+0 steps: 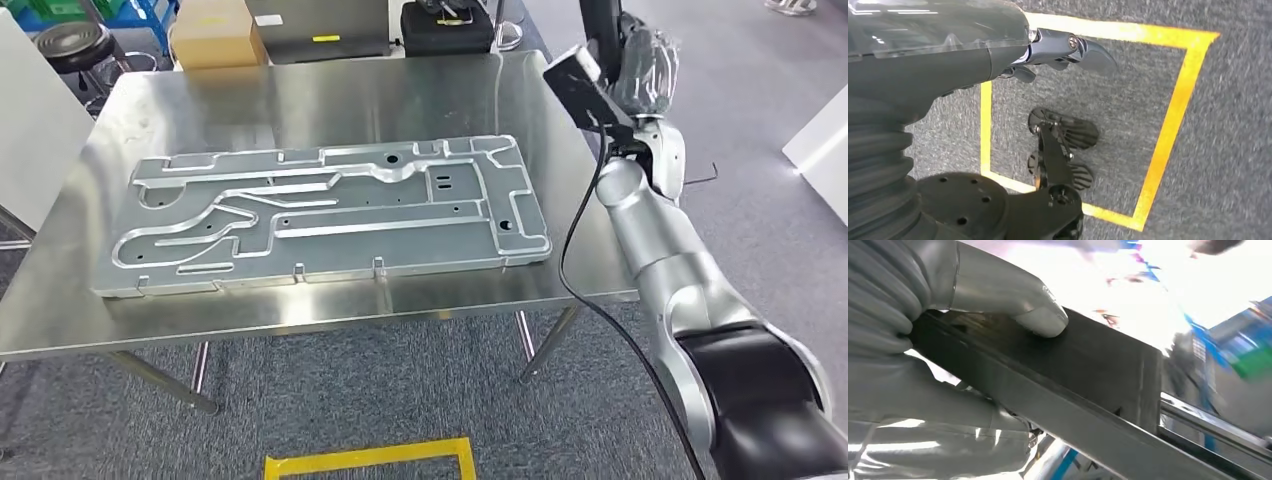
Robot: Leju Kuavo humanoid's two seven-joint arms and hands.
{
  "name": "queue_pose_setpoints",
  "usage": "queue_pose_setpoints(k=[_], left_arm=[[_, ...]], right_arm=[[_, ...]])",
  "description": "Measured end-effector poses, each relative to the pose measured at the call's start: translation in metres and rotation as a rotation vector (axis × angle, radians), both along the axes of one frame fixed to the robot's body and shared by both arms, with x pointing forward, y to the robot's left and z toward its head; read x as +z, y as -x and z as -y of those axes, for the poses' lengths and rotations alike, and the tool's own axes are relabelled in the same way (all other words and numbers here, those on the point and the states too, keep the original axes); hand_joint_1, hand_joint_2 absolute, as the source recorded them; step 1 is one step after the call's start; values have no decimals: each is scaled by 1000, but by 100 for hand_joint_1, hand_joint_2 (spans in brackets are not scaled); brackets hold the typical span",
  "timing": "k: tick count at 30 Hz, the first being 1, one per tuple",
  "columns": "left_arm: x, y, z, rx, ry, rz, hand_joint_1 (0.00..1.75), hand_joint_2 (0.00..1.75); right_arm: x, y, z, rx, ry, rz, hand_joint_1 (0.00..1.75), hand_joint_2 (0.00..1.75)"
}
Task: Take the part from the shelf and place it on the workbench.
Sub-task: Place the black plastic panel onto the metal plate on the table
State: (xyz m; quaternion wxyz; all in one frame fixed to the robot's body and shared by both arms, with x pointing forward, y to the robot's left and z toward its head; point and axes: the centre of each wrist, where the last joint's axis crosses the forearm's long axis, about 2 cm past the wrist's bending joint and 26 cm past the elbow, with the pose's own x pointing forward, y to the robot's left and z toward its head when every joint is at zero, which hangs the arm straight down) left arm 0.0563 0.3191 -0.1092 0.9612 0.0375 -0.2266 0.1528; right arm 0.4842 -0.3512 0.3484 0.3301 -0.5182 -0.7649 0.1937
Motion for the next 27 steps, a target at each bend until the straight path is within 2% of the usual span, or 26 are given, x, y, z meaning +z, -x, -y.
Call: queue_pose_setpoints(k=[4,7,11,19,22,27], left_arm=[[1,-4,-1,-12,-1,7,0,175],[1,-7,-1,-17,0,16,0,175],[2,-10,-1,-24,0,27,0,175],[2,-12,-4,-60,-24,41,0,175],[3,-18,-4,-82,-40,51,0,175],[3,-20,-4,-111,-59,57,0,175]], right_arm=[[-8,-11,-17,-74,221,-174,175,175],[-16,-18,-41,-73,439,-325,175,175],[-43,-18,-75,-44,714,-523,175,175],[-72,-11,-106,68,972,-567,175,175],[-88,-6,-110,127,1002,-561,175,175],[-127,9,-114,213,985,-589,175,175]])
